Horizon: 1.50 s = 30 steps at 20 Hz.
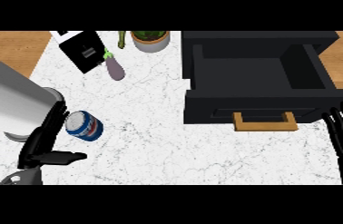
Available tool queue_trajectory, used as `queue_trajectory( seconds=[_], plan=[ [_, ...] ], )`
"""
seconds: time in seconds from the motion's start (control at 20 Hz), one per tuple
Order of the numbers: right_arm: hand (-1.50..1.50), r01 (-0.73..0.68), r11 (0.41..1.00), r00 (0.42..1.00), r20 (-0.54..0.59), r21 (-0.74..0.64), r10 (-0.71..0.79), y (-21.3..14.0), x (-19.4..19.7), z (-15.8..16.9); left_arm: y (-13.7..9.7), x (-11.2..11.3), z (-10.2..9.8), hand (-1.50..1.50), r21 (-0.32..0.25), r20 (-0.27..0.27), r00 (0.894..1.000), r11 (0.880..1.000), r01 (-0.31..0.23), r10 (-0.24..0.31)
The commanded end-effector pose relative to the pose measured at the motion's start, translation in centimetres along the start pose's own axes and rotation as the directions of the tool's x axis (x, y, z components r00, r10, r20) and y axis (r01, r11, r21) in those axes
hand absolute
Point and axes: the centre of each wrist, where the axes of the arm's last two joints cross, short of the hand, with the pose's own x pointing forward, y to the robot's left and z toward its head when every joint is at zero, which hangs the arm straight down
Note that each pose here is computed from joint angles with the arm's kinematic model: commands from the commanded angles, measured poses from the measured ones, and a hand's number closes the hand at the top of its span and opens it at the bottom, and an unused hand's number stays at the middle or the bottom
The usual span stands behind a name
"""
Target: Pick up the can, place it into the drawer and close the drawer
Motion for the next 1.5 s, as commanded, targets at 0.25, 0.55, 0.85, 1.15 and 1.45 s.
queue_trajectory(
  seconds=[0.25, 0.55, 0.85, 1.15, 1.45],
  plan=[
    [-1.5, 0.01, 1.0, 1.0, 0.007, 0.002, -0.01, -0.2, -0.5, -0.1, -0.4, -1.4, -1.0, -1.5, 0.004, -0.002, 1.0, 1.0, -0.012, 0.012],
    [-1.5, 0.015, 1.0, 1.0, 0.001, 0.002, -0.015, -1.0, -0.4, 0.5, -2.0, -1.4, -3.0, -1.5, -0.012, -0.001, 1.0, 1.0, -0.012, 0.012],
    [-1.5, -0.012, 1.0, 1.0, 0.003, -0.022, 0.012, -0.9, 0.4, -0.7, -1.1, -1.1, -3.7, -1.5, -0.007, -0.001, 1.0, 1.0, -0.023, 0.023],
    [-1.5, -0.001, 1.0, 1.0, -0.002, -0.01, 0.001, 0.2, 0.6, 0.5, -2.5, -0.3, -5.3, -1.5, -0.027, -0.014, 0.999, 0.999, -0.045, 0.044],
    [-1.5, 0.032, 0.999, 0.999, 0.008, -0.009, -0.031, 0.1, 1.9, -0.9, -3.8, -0.4, -5.7, -1.5, -0.072, 0.018, 1.0, 0.997, -0.023, 0.024]
  ],
)
